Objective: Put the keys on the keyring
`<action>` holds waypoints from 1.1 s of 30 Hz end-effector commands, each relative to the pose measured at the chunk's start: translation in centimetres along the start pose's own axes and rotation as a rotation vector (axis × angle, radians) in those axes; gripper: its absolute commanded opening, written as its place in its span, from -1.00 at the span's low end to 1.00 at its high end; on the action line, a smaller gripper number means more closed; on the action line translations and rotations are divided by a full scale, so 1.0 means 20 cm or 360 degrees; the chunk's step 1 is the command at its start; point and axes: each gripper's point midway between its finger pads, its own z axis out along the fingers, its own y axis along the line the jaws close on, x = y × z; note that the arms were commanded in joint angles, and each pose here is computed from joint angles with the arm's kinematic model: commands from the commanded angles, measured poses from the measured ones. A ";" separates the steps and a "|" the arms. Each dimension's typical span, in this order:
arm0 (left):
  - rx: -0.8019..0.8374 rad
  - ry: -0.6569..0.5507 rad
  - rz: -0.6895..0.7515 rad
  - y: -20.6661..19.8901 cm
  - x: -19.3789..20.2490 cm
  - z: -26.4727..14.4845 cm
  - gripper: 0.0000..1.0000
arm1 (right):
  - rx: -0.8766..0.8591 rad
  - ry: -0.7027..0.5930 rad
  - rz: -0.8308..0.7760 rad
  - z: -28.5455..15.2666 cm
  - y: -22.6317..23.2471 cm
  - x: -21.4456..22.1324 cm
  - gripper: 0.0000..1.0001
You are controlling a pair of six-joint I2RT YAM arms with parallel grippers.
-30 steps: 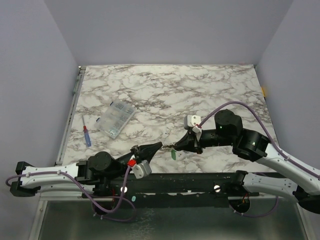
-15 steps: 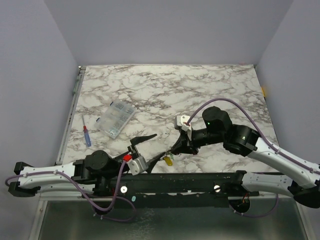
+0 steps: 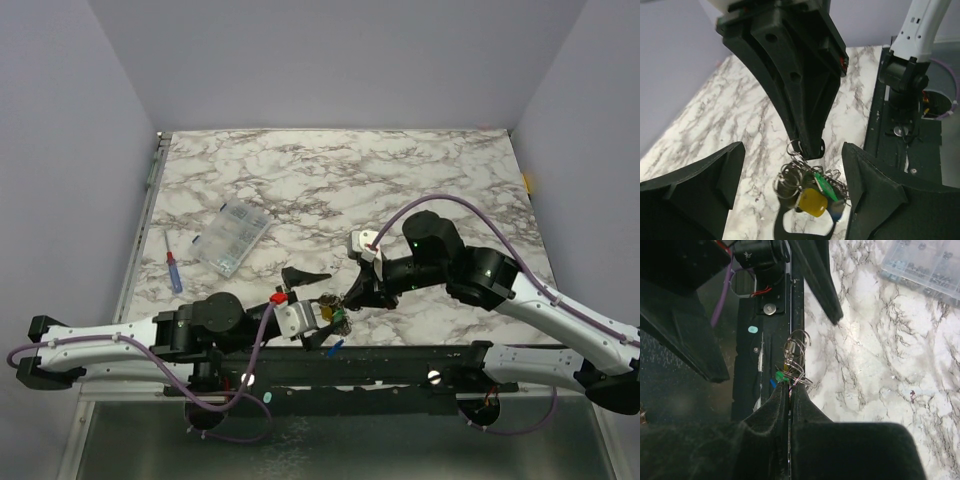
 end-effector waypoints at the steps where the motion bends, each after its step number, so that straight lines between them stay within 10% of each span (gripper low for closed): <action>1: 0.0108 0.0046 -0.0109 -0.09 0.04 0.02 0.64 | -0.0018 -0.0029 -0.0047 -0.05 0.03 -0.06 -0.99; 24: 0.0078 0.0029 0.0049 -0.08 0.15 0.18 0.40 | -0.0206 -0.0072 -0.0026 -0.17 0.21 -0.10 -0.99; 33: 0.0122 0.0022 0.0039 -0.08 0.20 0.24 -1.00 | -0.0197 -0.0076 -0.0035 -0.19 0.22 -0.09 -0.99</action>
